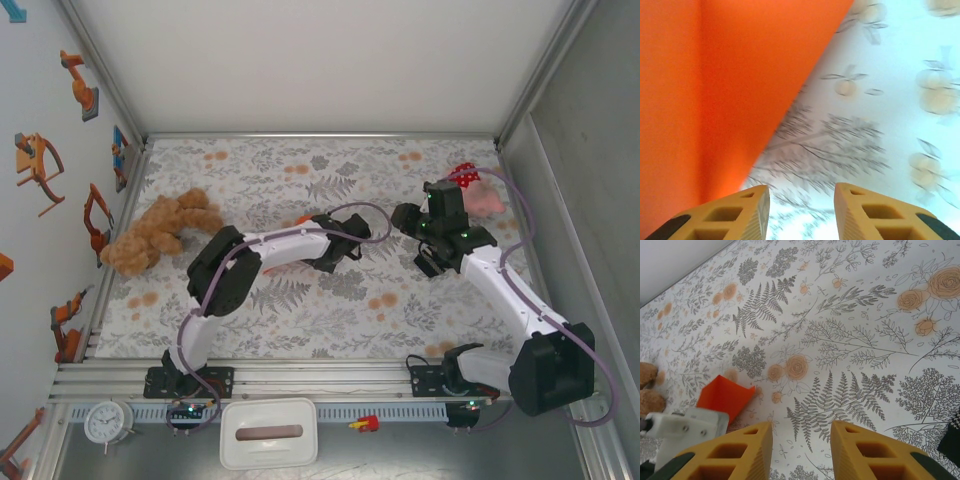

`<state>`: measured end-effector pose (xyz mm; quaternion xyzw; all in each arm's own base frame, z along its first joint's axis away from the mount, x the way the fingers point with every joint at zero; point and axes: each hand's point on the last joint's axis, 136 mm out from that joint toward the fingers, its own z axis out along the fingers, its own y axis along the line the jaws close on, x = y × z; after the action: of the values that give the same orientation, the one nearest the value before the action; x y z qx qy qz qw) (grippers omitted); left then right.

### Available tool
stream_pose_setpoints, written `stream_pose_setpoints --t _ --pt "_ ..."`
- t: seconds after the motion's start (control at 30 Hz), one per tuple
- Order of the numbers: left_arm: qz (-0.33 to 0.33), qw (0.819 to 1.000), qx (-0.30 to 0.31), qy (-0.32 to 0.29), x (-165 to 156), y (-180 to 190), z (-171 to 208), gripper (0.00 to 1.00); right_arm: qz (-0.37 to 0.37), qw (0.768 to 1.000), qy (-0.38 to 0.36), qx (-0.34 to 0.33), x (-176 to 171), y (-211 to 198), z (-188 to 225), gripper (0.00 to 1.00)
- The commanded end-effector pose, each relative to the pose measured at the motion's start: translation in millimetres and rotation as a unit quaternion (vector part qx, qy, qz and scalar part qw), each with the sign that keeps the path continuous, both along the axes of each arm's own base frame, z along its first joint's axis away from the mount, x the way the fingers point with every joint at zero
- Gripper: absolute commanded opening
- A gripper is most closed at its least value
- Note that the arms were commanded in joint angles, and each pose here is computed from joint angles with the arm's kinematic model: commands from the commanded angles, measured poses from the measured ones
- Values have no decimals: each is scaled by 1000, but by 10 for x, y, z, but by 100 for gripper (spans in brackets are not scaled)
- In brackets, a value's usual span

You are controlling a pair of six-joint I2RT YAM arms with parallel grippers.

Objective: Fold a paper plane with a square sheet of paper (pick it up from the middle)
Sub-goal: Turn over the paper at the center of the table.

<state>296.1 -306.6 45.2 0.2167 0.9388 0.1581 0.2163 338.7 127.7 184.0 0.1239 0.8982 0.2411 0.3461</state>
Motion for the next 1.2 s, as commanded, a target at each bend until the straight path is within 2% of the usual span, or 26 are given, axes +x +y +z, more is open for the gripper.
stream_pose_setpoints --t 0.0,0.2,0.43,0.6,0.77,0.87,1.17 --pt "1 994 -104 36 -284 -288 163 42 -25 1000 -14 0 23 -82 47 35" --pt "-9 970 -232 77 -613 -492 342 52 -29 1000 -1 -3 39 -86 -34 38" --pt "33 970 -237 50 -462 -21 405 65 -13 1000 4 18 89 21 -92 46" --pt "90 963 -252 35 -179 387 338 81 -9 1000 12 26 97 59 -145 47" --pt "129 941 -307 55 71 511 221 83 -2 999 19 32 91 98 -174 46" --pt "141 934 -322 65 175 510 146 83 0 999 21 35 85 108 -183 45" --pt "158 933 -316 66 308 501 92 81 7 999 32 39 74 139 -250 44"
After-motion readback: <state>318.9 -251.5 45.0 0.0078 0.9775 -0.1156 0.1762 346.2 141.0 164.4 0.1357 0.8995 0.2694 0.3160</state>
